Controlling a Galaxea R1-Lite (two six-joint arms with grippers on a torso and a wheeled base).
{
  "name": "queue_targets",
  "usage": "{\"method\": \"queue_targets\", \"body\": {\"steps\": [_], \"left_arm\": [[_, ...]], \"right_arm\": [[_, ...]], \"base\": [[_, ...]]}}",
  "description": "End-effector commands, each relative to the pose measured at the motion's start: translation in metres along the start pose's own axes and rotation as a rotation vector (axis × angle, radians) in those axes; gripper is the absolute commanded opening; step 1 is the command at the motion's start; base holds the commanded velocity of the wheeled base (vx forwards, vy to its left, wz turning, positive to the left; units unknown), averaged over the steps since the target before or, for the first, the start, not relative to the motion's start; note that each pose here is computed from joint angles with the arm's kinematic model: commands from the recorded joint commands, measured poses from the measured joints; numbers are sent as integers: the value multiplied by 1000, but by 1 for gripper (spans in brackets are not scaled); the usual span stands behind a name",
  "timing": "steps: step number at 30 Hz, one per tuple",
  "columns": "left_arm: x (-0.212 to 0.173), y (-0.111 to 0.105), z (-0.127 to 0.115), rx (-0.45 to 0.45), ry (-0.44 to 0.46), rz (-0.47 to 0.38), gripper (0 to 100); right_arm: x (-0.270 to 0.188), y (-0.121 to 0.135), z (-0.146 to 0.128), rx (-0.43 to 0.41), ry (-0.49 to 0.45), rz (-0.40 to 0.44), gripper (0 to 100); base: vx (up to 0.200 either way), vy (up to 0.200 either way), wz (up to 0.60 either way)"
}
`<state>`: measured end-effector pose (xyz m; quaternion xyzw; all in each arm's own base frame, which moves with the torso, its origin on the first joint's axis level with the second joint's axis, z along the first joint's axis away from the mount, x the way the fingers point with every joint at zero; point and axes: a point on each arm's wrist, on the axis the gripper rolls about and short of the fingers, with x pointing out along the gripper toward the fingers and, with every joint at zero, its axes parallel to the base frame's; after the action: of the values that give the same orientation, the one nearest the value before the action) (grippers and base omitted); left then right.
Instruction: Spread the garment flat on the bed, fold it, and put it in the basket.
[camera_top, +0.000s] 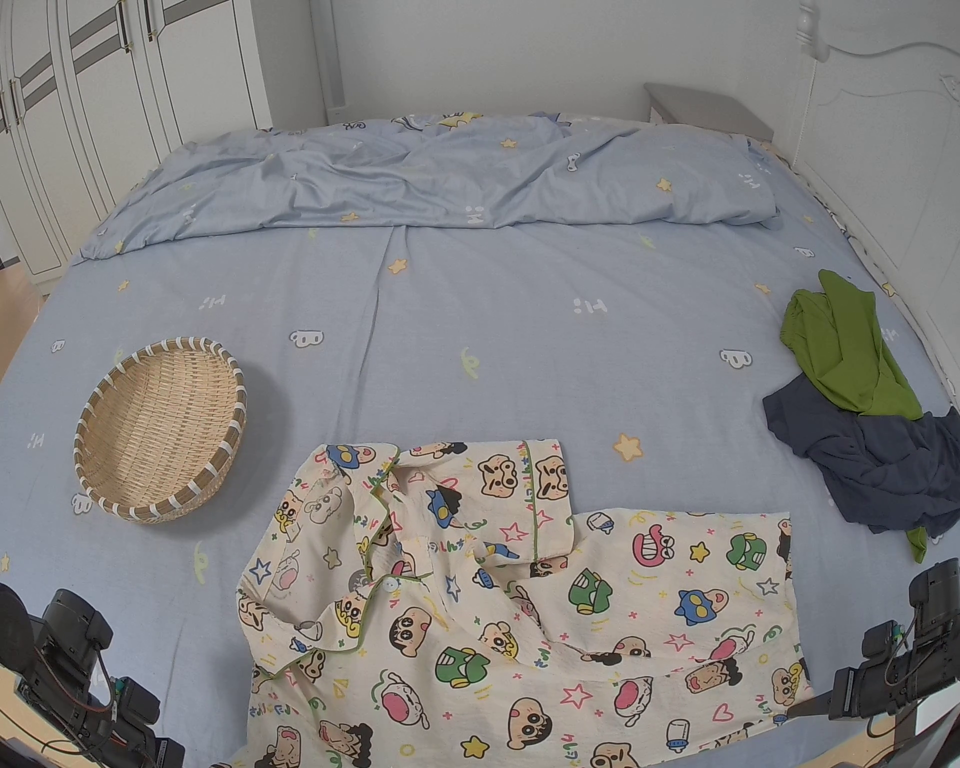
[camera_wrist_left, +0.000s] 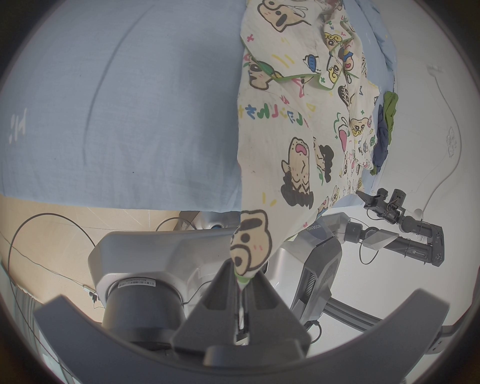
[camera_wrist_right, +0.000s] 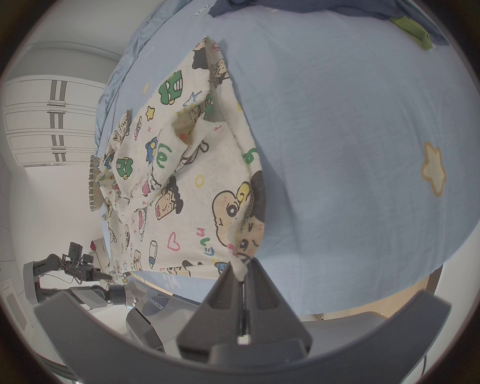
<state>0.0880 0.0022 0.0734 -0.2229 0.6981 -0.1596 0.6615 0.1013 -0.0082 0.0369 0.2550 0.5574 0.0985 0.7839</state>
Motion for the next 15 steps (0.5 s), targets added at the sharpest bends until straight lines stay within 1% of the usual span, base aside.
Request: {"method": "queue_targets", "body": {"steps": [1,4,5,9,10,15], "left_arm": [[1,0,0,4,6,-1,0],[1,0,0,6,6,-1,0],[1,0,0,5,4,-1,100],[0,0,0,5,1,0,100],[0,0,0,5,1,0,100],[-2,0,2,3,-17,0,100]], "right_arm": [[1,-1,-5,11,16,-2,0],[1,-1,-5,9,15,-2,0],[1,-1,-5,9,16,0,0],[0,-1,-5,6,14,2,0],[0,-1,-5,5,10,5,100],[-1,0,-5,2,2,11,100]], "base": [[0,0,0],[0,0,0],[0,0,0],[0,0,0],[0,0,0],[0,0,0]]}}
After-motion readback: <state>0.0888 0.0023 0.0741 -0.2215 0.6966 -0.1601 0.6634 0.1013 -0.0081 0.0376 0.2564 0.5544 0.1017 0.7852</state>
